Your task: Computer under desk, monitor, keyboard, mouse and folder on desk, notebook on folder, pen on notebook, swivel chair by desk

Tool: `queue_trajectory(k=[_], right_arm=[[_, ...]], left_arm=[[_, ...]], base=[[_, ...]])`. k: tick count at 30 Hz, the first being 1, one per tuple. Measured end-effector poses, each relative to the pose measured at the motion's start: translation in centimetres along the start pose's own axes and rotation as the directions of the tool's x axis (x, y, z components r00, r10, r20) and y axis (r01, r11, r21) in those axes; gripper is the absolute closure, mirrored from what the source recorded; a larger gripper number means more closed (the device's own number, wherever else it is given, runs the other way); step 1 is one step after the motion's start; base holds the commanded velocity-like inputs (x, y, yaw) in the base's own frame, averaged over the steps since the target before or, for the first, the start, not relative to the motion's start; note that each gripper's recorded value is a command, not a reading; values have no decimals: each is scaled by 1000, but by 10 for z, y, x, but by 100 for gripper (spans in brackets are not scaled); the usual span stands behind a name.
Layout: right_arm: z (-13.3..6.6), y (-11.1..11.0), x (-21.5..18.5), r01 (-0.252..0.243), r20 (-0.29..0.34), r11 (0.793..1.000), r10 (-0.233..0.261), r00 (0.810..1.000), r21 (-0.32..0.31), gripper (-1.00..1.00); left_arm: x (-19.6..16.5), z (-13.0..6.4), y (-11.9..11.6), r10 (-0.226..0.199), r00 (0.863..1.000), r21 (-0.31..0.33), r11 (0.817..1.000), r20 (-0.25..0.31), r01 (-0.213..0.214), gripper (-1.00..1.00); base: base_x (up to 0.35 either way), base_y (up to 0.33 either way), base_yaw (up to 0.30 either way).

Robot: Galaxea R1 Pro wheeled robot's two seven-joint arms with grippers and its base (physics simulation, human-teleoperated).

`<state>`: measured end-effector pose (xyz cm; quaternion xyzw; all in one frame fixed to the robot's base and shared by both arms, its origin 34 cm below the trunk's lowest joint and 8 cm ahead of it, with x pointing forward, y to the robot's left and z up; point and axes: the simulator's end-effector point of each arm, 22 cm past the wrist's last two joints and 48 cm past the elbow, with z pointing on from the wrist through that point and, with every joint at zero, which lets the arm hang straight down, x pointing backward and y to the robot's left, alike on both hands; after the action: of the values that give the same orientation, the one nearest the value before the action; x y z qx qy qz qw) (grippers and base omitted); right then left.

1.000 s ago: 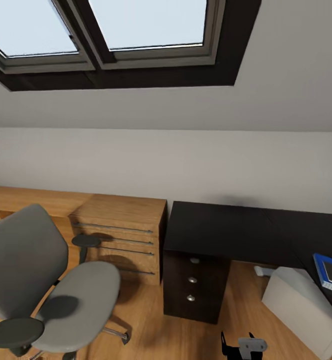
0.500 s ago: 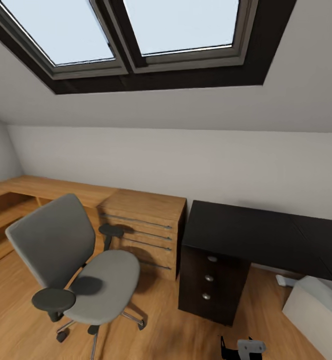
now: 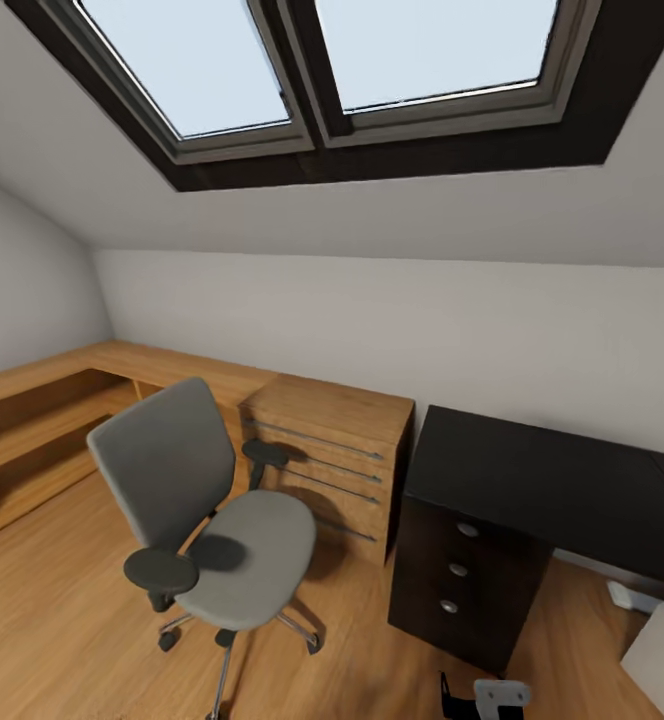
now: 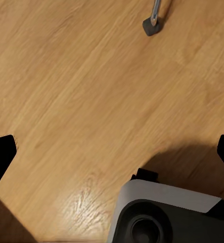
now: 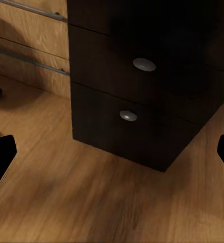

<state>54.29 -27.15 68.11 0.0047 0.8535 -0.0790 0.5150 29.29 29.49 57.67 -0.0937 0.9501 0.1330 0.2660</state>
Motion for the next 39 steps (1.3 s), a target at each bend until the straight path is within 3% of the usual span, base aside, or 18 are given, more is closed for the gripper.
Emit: queue_trajectory(k=[31, 39], right_arm=[[0, 0, 0, 0, 0, 1000, 0, 1000, 0, -100], [0, 0, 0, 0, 0, 1000, 0, 1000, -1, -100]], left_arm=[[0, 0, 0, 0, 1000, 0, 1000, 0, 0, -100], [1, 0, 0, 2, 1000, 0, 1000, -4, -2, -100]], base=[[-1, 0, 287], [-271, 0, 288]])
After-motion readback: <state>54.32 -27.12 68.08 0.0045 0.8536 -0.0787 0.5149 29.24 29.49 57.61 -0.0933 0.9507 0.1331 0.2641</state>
